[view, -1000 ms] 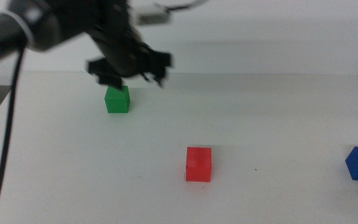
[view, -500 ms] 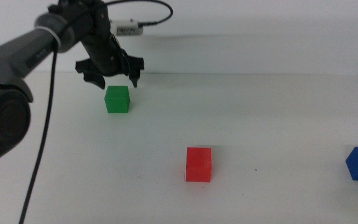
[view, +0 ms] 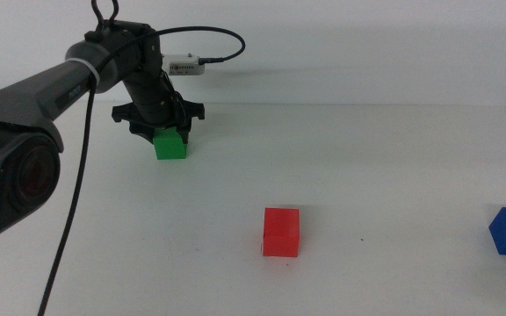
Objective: Stack red cubes first, then green, then blue cubes in a specific spot.
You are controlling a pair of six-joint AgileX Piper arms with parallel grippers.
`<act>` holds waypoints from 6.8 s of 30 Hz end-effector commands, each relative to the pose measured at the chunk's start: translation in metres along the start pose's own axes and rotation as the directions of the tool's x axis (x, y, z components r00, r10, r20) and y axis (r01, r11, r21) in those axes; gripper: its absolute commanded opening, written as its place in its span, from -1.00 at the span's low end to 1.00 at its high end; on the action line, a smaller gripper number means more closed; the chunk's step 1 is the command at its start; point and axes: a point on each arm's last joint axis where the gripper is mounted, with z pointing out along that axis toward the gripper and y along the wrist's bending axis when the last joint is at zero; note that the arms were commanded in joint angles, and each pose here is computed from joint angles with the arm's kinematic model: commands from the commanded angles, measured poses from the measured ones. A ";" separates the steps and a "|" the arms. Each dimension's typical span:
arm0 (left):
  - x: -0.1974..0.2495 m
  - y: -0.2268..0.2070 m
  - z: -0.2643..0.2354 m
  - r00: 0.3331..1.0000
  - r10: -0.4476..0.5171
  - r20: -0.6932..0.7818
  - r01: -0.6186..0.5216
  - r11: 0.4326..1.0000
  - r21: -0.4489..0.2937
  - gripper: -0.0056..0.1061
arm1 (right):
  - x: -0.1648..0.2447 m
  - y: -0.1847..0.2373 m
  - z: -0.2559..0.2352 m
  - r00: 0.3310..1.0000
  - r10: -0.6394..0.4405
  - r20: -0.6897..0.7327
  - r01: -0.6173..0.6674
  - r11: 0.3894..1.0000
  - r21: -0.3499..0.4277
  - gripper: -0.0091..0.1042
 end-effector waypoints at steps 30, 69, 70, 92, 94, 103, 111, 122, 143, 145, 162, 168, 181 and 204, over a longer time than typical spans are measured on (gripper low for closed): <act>0.170 -0.183 -0.119 0.992 0.070 0.106 -0.081 0.991 0.109 -0.93 | 0.000 0.000 0.000 1.000 -0.001 0.010 0.001 1.000 0.004 0.80; 0.180 -0.183 -0.092 0.997 0.074 -0.024 -0.073 0.996 0.044 -0.93 | 0.000 0.000 0.000 1.000 -0.001 0.010 0.001 1.000 0.004 0.80; 0.180 -0.183 -0.092 0.997 0.073 -0.029 -0.071 0.997 0.042 -0.93 | 0.000 0.000 0.000 1.000 -0.001 0.010 0.001 1.000 0.004 0.80; 0.179 -0.182 -0.103 0.997 0.080 -0.014 -0.079 0.995 0.068 -0.93 | 0.000 0.000 0.000 1.000 -0.001 0.010 0.001 1.000 0.004 0.80; 0.180 -0.182 -0.103 0.997 0.078 -0.018 -0.077 0.995 0.064 -0.93 | 0.000 0.000 0.000 1.000 -0.001 0.010 0.001 1.000 0.004 0.80; 0.179 -0.180 -0.103 0.992 0.125 -0.018 -0.124 0.991 0.046 0.79 | 0.000 0.000 0.000 1.000 -0.001 0.010 0.001 1.000 0.004 0.80; 0.160 -0.142 -0.243 0.845 0.406 0.348 -0.486 0.854 0.184 0.78 | 0.000 0.000 0.000 1.000 -0.001 0.010 0.001 1.000 0.004 0.80; 0.290 0.002 -0.341 0.669 0.373 0.643 -0.598 0.784 0.167 0.78 | 0.000 0.000 0.000 1.000 -0.001 0.010 0.001 1.000 0.004 0.80; 0.342 0.026 -0.350 0.664 0.302 0.684 -0.596 0.766 0.241 0.78 | -0.006 0.000 0.000 0.997 0.012 0.075 -0.012 1.000 -0.003 0.80; 0.342 0.026 -0.350 0.664 0.302 0.684 -0.596 0.766 0.241 0.78 | -0.009 0.001 -0.001 0.995 0.031 0.099 -0.031 0.999 -0.009 0.80; 0.342 0.026 -0.350 0.663 0.304 0.684 -0.597 0.766 0.238 0.78 | -0.128 0.012 0.064 0.679 0.095 -0.728 -0.006 0.992 0.124 0.80; 0.341 0.026 -0.350 0.662 0.306 0.684 -0.597 0.768 0.233 0.78 | -0.124 0.012 0.092 0.664 0.116 -0.738 -0.024 0.991 0.134 0.80; 0.341 0.028 -0.349 0.657 0.315 0.685 -0.597 0.773 0.216 0.78 | -0.120 -0.019 0.176 0.517 0.001 -0.856 0.136 0.987 0.083 0.80; 0.341 0.028 -0.349 0.657 0.315 0.685 -0.597 0.773 0.216 0.78 | -0.030 -0.056 0.278 0.323 0.038 -0.946 0.153 0.984 0.092 0.80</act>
